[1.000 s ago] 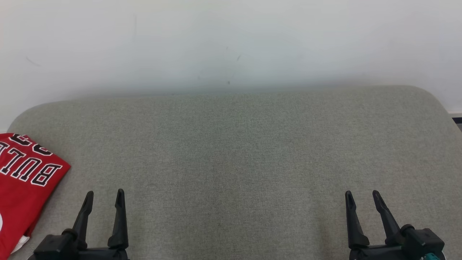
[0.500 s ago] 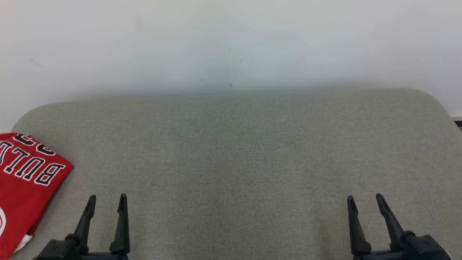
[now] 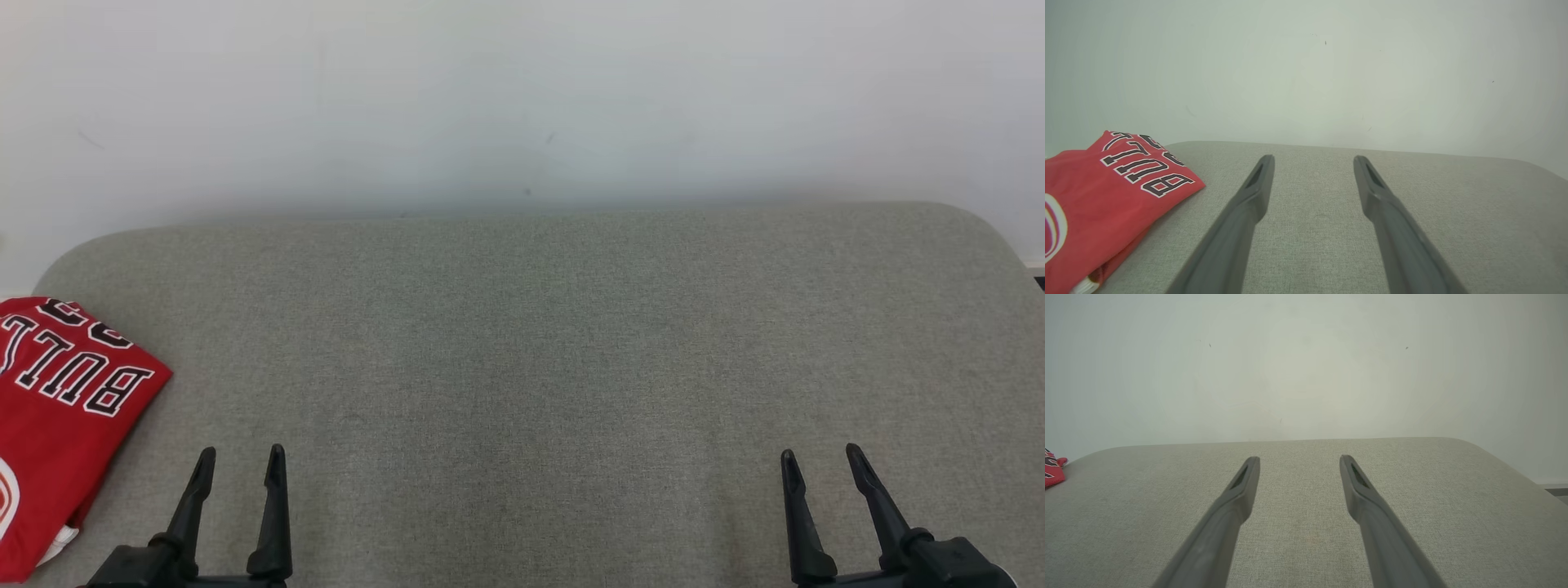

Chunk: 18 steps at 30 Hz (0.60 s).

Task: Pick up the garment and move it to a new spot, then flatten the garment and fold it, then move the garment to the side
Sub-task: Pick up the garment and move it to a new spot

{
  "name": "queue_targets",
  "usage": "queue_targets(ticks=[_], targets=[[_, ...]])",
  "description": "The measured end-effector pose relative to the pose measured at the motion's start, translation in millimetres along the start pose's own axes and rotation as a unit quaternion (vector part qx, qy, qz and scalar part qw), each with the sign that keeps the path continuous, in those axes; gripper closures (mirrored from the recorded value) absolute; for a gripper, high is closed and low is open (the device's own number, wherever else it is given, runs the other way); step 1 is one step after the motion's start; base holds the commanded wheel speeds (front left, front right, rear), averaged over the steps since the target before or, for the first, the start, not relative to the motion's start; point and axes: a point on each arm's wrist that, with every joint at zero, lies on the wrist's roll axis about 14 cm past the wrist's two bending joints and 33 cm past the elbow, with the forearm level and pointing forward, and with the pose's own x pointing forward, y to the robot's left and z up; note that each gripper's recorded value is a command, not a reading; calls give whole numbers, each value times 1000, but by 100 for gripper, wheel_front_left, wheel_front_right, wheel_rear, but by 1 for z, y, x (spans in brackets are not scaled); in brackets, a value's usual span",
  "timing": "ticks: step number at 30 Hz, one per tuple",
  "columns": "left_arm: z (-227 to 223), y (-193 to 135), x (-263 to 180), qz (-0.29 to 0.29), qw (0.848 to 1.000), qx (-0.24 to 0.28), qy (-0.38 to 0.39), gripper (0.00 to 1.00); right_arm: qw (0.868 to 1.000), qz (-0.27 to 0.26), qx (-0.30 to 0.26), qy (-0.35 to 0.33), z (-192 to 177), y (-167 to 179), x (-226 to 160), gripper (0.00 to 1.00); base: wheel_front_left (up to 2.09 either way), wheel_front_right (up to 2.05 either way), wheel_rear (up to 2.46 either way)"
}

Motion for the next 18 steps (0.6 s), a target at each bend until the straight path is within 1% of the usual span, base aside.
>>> queue_targets(ticks=[12,18], targets=[[-3,4,-3,8,1000,0,5,0,1000,1,2,2,-1,0,1,0,0,0,0],[2,28,-10,39,999,15,2,0,1000,25,8,10,-7,15,11,0,0,0,0]])
